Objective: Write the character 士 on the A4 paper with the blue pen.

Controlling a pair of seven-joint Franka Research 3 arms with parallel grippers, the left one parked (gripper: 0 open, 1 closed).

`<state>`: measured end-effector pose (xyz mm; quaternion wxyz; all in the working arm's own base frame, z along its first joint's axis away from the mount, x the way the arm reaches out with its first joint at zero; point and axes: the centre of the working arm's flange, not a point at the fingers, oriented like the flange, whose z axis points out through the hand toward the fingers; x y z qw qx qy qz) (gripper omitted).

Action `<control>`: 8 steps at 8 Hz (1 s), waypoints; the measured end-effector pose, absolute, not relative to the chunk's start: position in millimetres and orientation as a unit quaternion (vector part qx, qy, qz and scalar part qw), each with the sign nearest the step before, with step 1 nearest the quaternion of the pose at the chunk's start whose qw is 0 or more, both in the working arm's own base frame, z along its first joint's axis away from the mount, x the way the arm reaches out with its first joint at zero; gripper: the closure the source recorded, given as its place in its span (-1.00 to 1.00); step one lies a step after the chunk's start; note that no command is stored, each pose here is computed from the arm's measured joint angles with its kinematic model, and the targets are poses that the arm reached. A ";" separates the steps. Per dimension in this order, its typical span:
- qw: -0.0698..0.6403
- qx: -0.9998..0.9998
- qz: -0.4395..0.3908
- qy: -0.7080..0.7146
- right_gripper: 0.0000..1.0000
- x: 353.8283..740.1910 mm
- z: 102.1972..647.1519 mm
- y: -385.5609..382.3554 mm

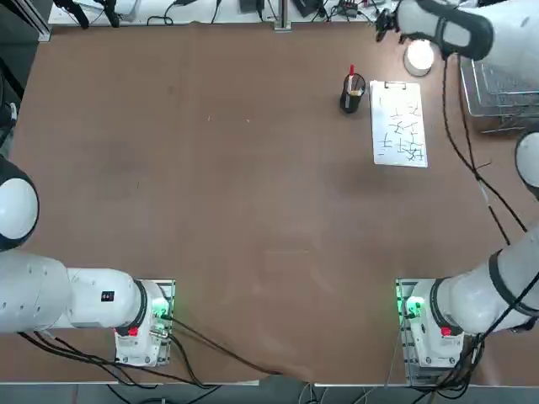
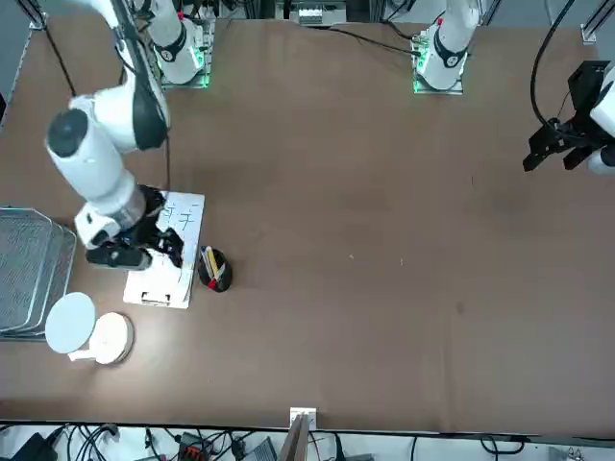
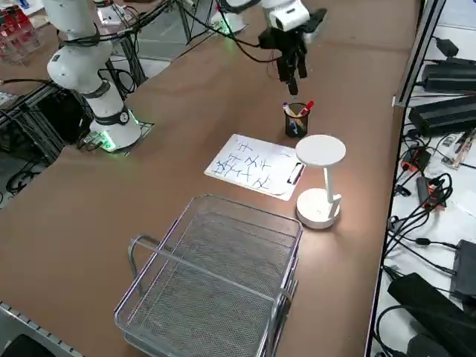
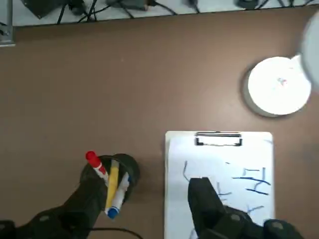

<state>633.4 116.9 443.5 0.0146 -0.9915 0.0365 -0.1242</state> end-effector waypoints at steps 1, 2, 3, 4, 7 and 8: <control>0.009 -0.991 -0.122 0.048 -1.00 628.2 466.2 90.0; 0.004 -0.991 -0.117 0.063 -1.00 621.7 485.5 63.0; 0.000 -0.990 -0.118 0.076 -1.00 615.3 502.4 41.1; -0.002 -0.988 -0.125 0.088 -1.00 609.8 518.3 23.9; -0.003 -0.984 -0.133 0.120 -1.00 594.7 549.3 -17.9; 0.005 -0.984 -0.121 0.133 -1.00 586.9 557.2 -27.7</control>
